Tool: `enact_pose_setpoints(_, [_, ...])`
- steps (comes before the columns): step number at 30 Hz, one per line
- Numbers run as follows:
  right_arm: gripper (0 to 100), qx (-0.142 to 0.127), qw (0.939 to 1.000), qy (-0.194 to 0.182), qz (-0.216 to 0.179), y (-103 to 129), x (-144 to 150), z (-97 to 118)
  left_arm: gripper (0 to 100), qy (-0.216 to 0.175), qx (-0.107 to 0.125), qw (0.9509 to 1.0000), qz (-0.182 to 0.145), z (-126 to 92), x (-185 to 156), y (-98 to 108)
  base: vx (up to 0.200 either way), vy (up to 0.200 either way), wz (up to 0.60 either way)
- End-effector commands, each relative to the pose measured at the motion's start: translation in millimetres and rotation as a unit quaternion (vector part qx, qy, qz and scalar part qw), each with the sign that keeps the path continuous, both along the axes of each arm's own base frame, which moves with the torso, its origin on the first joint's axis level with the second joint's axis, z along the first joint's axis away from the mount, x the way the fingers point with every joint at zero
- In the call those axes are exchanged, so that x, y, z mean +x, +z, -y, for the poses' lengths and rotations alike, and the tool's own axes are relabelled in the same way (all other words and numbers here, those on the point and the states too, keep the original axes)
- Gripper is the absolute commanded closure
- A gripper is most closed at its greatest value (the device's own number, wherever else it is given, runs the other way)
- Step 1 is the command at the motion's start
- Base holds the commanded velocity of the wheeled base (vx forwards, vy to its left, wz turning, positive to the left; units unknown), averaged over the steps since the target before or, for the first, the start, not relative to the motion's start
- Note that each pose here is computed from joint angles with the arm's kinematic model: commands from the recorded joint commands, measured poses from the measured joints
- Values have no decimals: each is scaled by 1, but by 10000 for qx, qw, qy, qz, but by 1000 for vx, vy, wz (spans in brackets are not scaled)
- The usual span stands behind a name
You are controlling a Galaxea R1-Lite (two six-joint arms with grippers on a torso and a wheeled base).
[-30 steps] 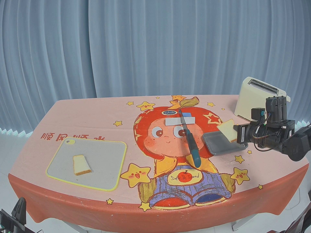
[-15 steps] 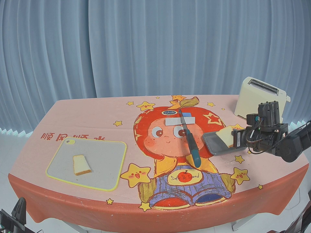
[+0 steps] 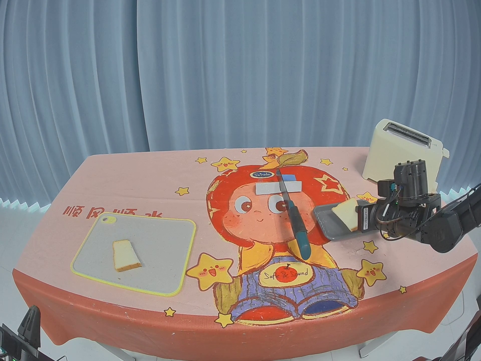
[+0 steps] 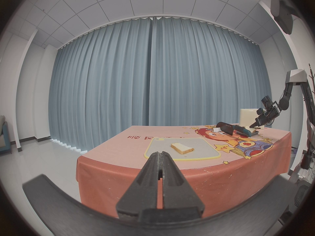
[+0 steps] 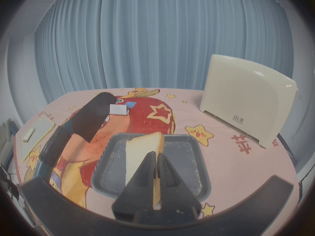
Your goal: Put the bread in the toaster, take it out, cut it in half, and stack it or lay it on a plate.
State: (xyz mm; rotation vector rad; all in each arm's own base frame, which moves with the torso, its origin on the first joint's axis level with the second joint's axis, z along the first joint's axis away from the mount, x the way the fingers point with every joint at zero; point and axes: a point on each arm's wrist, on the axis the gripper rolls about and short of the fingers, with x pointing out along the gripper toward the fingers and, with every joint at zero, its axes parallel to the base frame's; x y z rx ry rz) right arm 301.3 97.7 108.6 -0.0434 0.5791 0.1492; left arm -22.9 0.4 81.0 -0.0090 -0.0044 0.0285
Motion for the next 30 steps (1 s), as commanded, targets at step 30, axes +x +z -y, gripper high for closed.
enact_pose_setpoints(30, [100, -43, 9998, -99, 185, -8, 4, -2, 100, 3, -1, 10000, -6, 0, 0, -5, 0, 0, 0])
